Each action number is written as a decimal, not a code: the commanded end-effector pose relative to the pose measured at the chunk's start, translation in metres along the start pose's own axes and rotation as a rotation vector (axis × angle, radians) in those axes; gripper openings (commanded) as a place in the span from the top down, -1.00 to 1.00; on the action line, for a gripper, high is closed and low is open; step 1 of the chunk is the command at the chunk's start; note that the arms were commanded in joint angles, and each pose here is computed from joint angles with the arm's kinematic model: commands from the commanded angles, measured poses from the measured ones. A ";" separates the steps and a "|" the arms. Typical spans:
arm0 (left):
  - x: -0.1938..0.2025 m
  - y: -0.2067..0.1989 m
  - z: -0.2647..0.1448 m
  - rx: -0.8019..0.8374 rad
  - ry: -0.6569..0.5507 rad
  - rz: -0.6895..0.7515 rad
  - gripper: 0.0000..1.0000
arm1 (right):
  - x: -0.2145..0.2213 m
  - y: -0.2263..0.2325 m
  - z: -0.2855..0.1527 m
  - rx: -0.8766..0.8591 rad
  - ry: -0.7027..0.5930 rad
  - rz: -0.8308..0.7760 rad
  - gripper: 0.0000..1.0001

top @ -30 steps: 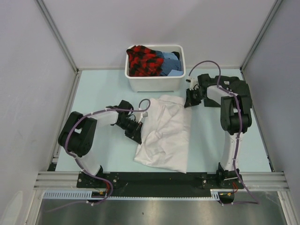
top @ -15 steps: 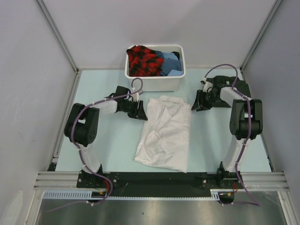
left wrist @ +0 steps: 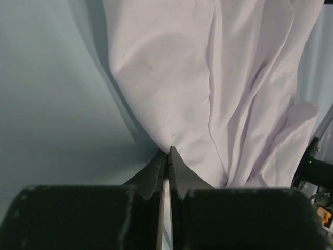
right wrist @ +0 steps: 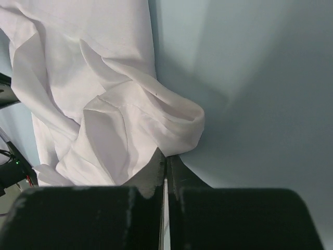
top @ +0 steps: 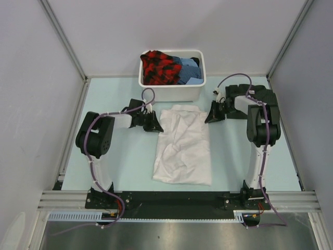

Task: Fold and stack the long sleeve shirts
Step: Fold the shirt

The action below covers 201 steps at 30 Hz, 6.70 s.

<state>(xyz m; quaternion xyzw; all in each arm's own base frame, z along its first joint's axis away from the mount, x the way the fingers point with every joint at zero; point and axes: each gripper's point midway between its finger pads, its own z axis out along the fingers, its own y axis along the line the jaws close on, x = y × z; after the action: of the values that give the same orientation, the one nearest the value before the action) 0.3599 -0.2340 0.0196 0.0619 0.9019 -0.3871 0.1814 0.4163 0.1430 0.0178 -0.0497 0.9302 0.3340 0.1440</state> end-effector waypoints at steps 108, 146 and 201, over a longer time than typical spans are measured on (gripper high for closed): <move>0.056 -0.079 -0.078 0.138 0.126 0.486 0.03 | 0.087 0.111 -0.104 -0.081 -0.170 -0.340 -0.63; 0.127 -0.036 -0.069 0.036 0.243 0.061 1.00 | 0.135 0.068 -0.029 -0.065 0.090 -0.112 1.00; 0.227 -0.125 -0.045 0.400 0.244 -0.205 -0.99 | 0.271 0.147 -0.013 -0.364 0.192 0.411 -0.99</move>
<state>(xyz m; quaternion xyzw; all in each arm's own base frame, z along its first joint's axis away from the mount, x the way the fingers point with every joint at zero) 0.0985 -0.3003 0.0661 0.0845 0.8046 -0.5877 0.0089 0.1122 0.2610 0.0568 0.0088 0.8427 0.5381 -0.0164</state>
